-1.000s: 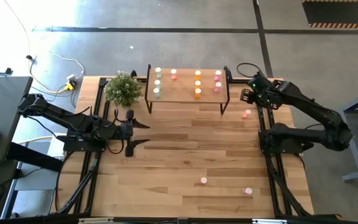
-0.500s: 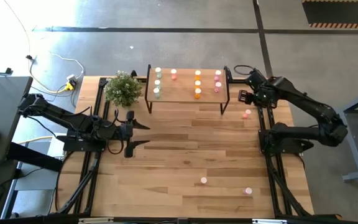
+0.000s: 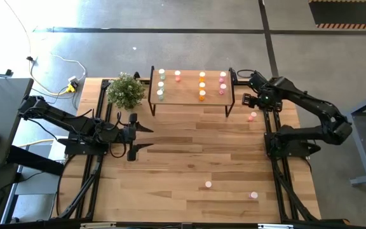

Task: Pick and place medicine bottles onto shelf by color
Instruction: Put the top pink pill bottle on the shelf aligned with the other pink pill bottle

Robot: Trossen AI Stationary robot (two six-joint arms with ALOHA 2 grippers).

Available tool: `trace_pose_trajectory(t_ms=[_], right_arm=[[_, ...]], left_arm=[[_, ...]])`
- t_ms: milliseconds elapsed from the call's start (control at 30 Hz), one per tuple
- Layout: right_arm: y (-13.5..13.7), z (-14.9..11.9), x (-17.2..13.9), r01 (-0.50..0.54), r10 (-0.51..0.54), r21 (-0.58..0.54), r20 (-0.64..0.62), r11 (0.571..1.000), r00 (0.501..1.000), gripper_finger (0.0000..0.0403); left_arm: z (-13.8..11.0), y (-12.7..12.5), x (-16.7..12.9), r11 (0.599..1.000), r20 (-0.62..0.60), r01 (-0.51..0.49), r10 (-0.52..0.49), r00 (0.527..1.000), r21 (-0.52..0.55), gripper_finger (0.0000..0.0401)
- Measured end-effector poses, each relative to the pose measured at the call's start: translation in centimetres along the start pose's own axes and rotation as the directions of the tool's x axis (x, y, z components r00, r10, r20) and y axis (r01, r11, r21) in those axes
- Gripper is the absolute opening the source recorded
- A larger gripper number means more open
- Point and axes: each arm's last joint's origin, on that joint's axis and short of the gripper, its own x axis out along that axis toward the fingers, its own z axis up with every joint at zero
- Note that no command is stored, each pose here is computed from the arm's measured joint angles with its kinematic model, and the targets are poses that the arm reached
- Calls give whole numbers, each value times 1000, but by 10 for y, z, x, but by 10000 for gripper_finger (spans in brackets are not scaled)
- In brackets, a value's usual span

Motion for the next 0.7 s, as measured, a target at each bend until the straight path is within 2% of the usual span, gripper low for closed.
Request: trace_pose_trajectory(t_ms=[333,700], right_arm=[[-10,1,18,7,-2,75,-68,997,998,204],[-14,-3,37,-2,8,80,-77,997,997,204]], left_arm=[[0,0,0,1000,0,-2,2,1000,-11,241],[0,0,0,1000,1,-3,3,1000,-11,241]])
